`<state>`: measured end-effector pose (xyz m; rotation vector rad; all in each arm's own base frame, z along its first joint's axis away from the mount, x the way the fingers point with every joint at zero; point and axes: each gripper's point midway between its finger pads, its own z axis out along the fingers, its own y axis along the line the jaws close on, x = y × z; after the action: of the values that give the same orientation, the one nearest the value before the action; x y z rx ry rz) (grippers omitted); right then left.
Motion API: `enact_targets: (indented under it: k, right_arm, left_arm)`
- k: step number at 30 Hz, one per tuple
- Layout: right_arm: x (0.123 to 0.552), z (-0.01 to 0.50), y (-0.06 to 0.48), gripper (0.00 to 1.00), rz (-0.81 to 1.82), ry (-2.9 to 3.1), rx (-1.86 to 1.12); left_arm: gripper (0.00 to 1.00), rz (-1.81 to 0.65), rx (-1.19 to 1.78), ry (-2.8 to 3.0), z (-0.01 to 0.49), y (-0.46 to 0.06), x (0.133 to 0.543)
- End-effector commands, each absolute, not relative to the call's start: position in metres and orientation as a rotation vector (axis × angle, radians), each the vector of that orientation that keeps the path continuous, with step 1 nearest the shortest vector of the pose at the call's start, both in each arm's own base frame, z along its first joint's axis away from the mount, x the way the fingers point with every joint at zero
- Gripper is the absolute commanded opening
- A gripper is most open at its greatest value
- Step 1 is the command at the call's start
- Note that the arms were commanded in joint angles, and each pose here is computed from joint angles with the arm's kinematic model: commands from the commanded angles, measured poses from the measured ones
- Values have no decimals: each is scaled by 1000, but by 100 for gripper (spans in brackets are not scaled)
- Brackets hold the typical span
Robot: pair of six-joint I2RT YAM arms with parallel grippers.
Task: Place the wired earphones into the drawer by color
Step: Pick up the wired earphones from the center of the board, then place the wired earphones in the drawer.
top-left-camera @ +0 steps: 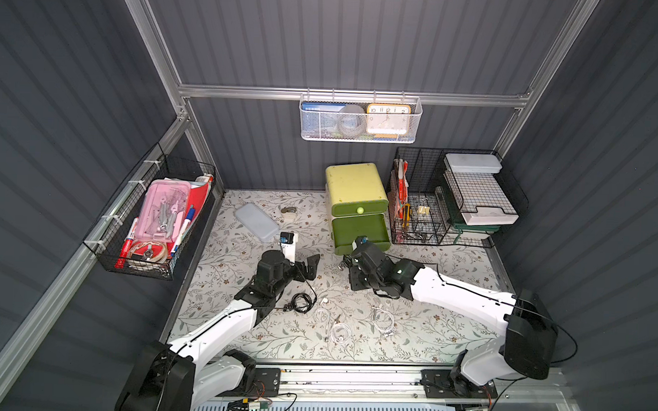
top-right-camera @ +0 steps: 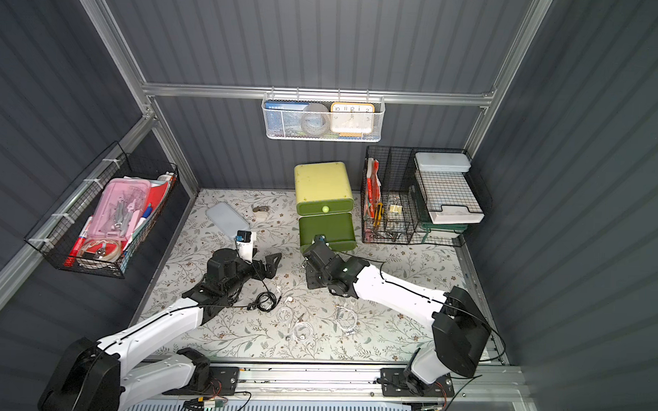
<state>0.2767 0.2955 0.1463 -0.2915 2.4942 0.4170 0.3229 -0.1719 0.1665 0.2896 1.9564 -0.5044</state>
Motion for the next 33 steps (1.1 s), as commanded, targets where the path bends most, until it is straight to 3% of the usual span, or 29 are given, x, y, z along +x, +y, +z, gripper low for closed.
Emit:
enact_targets:
  k: [1, 14, 33]
  right_arm:
    - [284, 169, 293, 7, 395, 2431, -308]
    - [339, 199, 285, 7, 404, 2389, -251]
    - [414, 171, 302, 9, 459, 2424, -236]
  left_arm:
    - [99, -494, 292, 1925, 175, -170, 323]
    - [99, -488, 284, 1924, 175, -168, 322]
    - [99, -476, 257, 1903, 182, -162, 320]
